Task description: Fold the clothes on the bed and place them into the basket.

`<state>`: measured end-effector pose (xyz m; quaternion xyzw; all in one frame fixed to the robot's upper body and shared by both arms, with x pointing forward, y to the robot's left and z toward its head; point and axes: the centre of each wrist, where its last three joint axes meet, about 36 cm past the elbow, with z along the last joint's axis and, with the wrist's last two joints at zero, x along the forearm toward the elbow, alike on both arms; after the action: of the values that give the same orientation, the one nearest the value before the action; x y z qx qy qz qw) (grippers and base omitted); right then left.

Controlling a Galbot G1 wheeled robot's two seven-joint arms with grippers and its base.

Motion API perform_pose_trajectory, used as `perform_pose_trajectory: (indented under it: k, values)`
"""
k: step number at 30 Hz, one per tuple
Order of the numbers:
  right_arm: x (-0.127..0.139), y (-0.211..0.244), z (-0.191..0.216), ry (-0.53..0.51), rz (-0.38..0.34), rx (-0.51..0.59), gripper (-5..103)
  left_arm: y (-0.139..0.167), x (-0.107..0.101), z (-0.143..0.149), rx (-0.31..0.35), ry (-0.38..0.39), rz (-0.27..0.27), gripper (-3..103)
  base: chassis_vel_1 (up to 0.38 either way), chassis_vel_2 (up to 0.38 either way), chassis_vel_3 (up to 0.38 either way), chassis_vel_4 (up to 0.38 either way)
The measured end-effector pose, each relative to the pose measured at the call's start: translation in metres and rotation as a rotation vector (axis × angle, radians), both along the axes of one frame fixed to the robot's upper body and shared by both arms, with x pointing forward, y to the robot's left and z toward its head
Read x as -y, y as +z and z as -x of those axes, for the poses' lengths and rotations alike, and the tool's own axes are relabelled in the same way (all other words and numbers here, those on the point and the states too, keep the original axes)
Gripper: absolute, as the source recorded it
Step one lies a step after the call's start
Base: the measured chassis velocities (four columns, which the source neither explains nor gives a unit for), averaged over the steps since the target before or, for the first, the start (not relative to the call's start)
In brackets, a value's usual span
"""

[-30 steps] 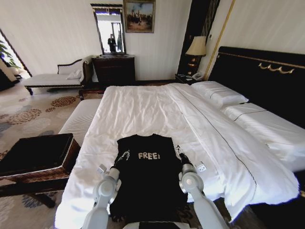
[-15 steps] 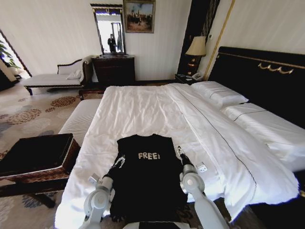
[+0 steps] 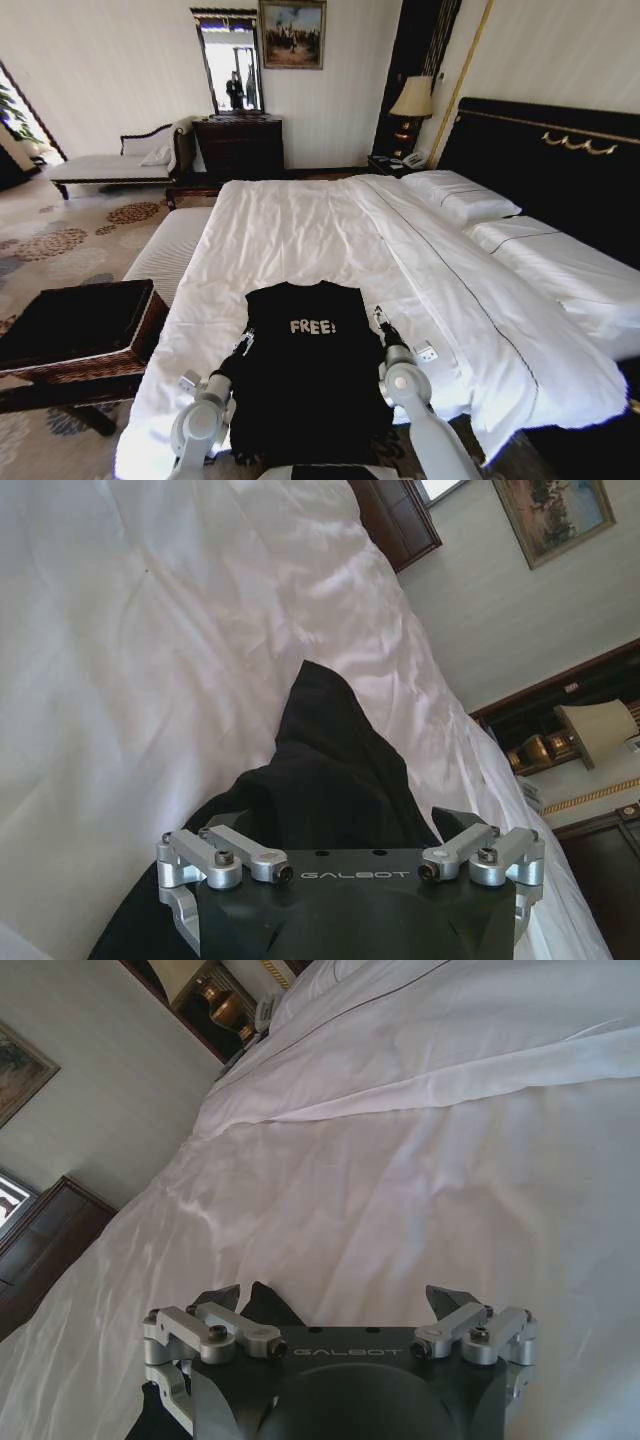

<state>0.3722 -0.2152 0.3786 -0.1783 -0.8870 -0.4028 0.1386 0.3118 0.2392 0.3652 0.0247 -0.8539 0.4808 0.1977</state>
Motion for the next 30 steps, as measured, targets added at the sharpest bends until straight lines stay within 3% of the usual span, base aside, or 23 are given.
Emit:
perform_pose_trajectory:
  k: [4,5,7,10,12,14,15,16,17,20,22,26,30]
  values:
    - [0.001,0.000,0.001,-0.002,0.001,0.000,100,-0.004,0.003,-0.004,-0.005,-0.005,0.008,96,0.000,0.000,0.000,0.000]
    - [0.002,0.000,0.001,-0.005,0.003,-0.001,100,-0.007,0.004,-0.004,-0.007,-0.009,0.011,88,0.000,0.000,0.000,0.000]
    - [0.002,0.000,0.001,-0.007,0.004,-0.002,100,-0.008,0.004,-0.004,-0.005,-0.012,0.012,88,0.000,0.000,0.000,0.000]
    - [0.003,0.000,0.001,-0.010,0.005,-0.004,100,-0.010,0.005,-0.004,0.007,-0.020,0.014,71,0.000,0.000,0.000,0.000]
    - [0.003,0.000,0.001,-0.010,0.005,-0.004,100,-0.010,0.005,-0.004,0.010,-0.021,0.015,71,0.000,0.000,0.000,0.000]
    - [0.003,0.000,0.001,-0.010,0.004,-0.004,100,-0.010,0.005,-0.004,0.015,-0.024,0.014,60,0.000,0.000,0.000,0.000]
    - [0.003,0.000,0.001,-0.010,0.004,-0.004,100,-0.010,0.006,-0.005,0.016,-0.025,0.013,60,0.000,0.000,0.000,0.000]
    - [0.002,0.000,0.001,-0.010,0.004,-0.003,100,-0.010,0.006,-0.005,0.017,-0.026,0.013,50,0.000,0.000,0.000,0.000]
    - [0.002,0.000,0.001,-0.010,0.004,-0.003,100,-0.010,0.006,-0.005,0.017,-0.026,0.013,50,0.000,0.000,0.000,0.000]
    - [0.002,0.000,0.001,-0.009,0.004,-0.003,100,-0.011,0.006,-0.006,0.016,-0.024,0.010,33,0.000,0.000,0.000,0.000]
    - [0.002,0.000,0.001,-0.010,0.004,-0.004,100,-0.012,0.006,-0.006,0.015,-0.024,0.010,33,0.000,0.000,0.000,0.000]
    - [0.003,-0.001,0.001,-0.011,0.007,-0.006,100,-0.013,0.009,-0.004,0.012,-0.023,0.010,12,0.000,0.000,0.000,0.000]
    - [0.004,-0.001,0.001,-0.012,0.008,-0.006,100,-0.014,0.011,0.000,0.010,-0.021,0.011,3,0.000,0.000,0.000,0.000]
